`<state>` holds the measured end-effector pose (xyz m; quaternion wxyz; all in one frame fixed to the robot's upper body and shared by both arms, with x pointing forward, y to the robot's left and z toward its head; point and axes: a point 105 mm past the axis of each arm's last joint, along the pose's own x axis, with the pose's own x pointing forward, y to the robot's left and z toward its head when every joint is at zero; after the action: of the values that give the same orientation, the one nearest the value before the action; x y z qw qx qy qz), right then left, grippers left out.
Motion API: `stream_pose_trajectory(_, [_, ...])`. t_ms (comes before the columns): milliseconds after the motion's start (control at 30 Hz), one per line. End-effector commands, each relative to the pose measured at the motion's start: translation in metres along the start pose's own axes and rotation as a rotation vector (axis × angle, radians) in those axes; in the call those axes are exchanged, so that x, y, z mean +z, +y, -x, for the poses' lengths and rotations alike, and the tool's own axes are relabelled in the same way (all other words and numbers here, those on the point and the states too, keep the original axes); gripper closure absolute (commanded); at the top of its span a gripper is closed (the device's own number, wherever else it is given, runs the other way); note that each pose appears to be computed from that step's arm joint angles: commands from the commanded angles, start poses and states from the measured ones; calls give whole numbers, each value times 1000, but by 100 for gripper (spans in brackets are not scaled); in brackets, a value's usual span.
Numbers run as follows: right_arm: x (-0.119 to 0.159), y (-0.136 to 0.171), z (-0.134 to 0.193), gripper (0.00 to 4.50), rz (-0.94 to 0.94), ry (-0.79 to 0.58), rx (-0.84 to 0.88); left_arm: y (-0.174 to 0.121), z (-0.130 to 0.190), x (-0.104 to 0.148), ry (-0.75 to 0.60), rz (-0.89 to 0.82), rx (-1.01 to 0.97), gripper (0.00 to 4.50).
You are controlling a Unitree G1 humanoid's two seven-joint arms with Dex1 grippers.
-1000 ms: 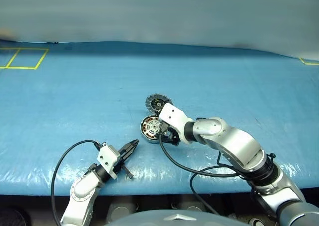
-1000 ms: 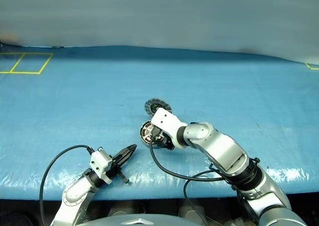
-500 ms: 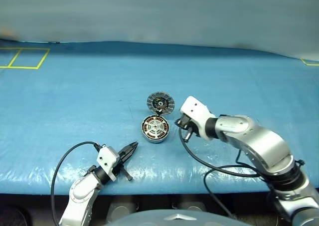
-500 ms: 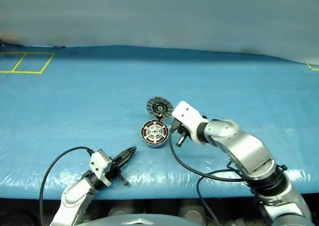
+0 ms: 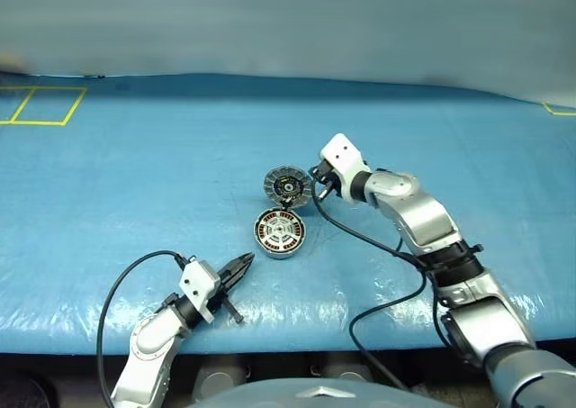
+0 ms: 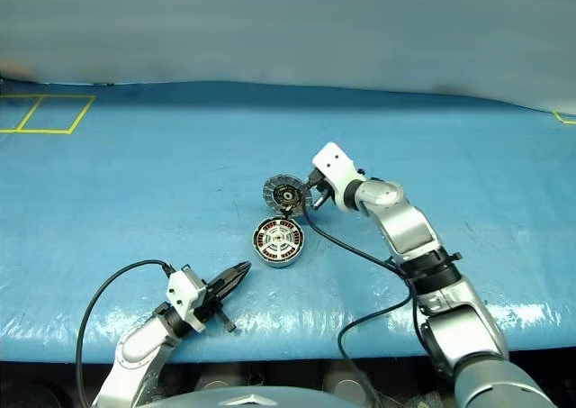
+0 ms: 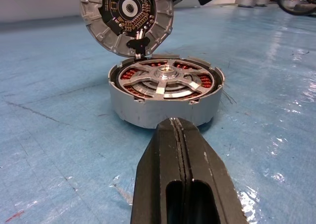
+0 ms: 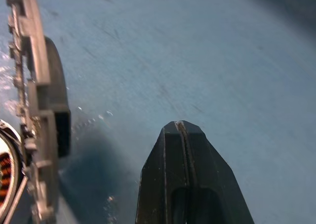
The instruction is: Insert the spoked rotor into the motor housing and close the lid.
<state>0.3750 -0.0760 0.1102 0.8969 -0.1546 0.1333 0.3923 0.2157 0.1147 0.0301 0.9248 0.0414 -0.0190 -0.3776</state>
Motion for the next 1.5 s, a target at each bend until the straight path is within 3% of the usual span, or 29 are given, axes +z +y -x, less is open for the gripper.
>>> stream_pose_trajectory(33, [25, 4, -2, 449, -169, -119, 135, -2, -2, 6, -26, -6, -9, 450])
stream_pose_trajectory(133, [31, 19, -1, 449, -311, -154, 283, -3, -1, 4, -25, 1, -7, 450])
stream_pose_trajectory(367, [31, 46, 9, 449, -432, -180, 428, -5, 1, 0, -16, 16, -7, 450])
stream_pose_trajectory(667, [1, 86, 15, 449, -551, -138, 460, -6, 1, -4, -10, 28, -24, 450])
stream_pose_trajectory(867, [-17, 98, 14, 449, -628, -164, 405, -5, 2, -4, -8, 28, -27, 450])
stream_pose_trajectory(1000, [-35, 105, 11, 449, -679, -110, 346, -5, 2, -4, -9, 28, -28, 450])
stream_pose_trajectory(1067, [-39, 109, 11, 449, -660, -101, 320, -5, 2, -4, -9, 27, -28, 450])
stream_pose_trajectory(1300, [7, 121, 32, 449, -282, -248, 233, -4, 2, -4, -10, 24, -22, 450])
stream_pose_trajectory(1400, [15, 127, 40, 393, -235, -261, 196, -4, 2, -4, -11, 27, -18, 450])
stream_pose_trajectory(1500, [11, 127, 42, 294, -151, -213, 148, -5, 2, -3, -11, 30, -17, 450])
